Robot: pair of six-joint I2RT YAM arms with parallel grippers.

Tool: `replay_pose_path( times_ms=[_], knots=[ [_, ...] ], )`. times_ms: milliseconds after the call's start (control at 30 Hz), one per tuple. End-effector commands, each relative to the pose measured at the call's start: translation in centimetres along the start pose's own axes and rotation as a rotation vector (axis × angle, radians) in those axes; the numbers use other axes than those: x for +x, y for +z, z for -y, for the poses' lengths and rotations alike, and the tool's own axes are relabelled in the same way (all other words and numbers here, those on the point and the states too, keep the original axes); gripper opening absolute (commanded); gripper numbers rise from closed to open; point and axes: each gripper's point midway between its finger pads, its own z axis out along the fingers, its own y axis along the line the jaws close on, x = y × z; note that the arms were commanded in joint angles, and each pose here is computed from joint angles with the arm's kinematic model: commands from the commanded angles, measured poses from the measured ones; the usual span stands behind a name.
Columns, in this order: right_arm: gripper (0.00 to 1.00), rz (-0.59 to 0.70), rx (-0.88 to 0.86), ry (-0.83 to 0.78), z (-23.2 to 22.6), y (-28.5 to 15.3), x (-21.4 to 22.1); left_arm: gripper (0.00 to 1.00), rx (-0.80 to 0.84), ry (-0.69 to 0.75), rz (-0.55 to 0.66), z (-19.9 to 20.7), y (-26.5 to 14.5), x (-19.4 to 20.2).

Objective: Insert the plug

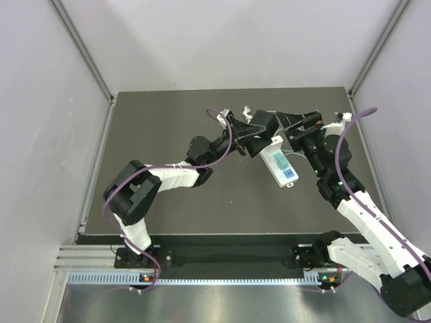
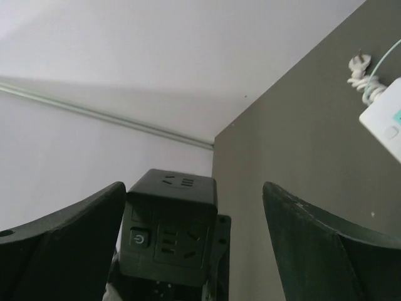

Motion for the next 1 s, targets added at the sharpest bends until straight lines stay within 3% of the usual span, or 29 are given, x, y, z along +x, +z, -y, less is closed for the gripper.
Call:
replay_pose_path(
  times_ms=[0, 367, 600, 767, 833, 967],
  knots=[
    [0.89, -0.184, -0.076, 0.053, -2.4, -1.1, 2.6, 0.00, 0.305, 0.244, -0.162, 8.7, -1.1, 4.8],
    [0.83, -0.198, -0.050, 0.031, -2.2, -1.5, 2.7, 0.00, 0.240, 0.302, -0.178, 7.4, -0.4, 4.8],
    [0.69, -0.183, -0.094, 0.070, -2.4, -1.3, 2.7, 0.00, 0.208, 0.334, -0.179, 6.8, -0.1, 4.7],
    [0.67, -0.234, -0.105, 0.079, -2.9, -0.9, 3.6, 0.00, 0.209, 0.325, -0.187, 6.5, -0.2, 4.7],
    [0.58, -0.242, -0.098, 0.074, -2.6, -0.9, 3.9, 0.00, 0.207, 0.330, -0.189, 6.4, -0.2, 4.7],
    [0.63, -0.270, -0.087, 0.062, -2.1, -1.2, 4.5, 0.00, 0.186, 0.332, -0.183, 5.9, -0.4, 4.5]
  ],
)
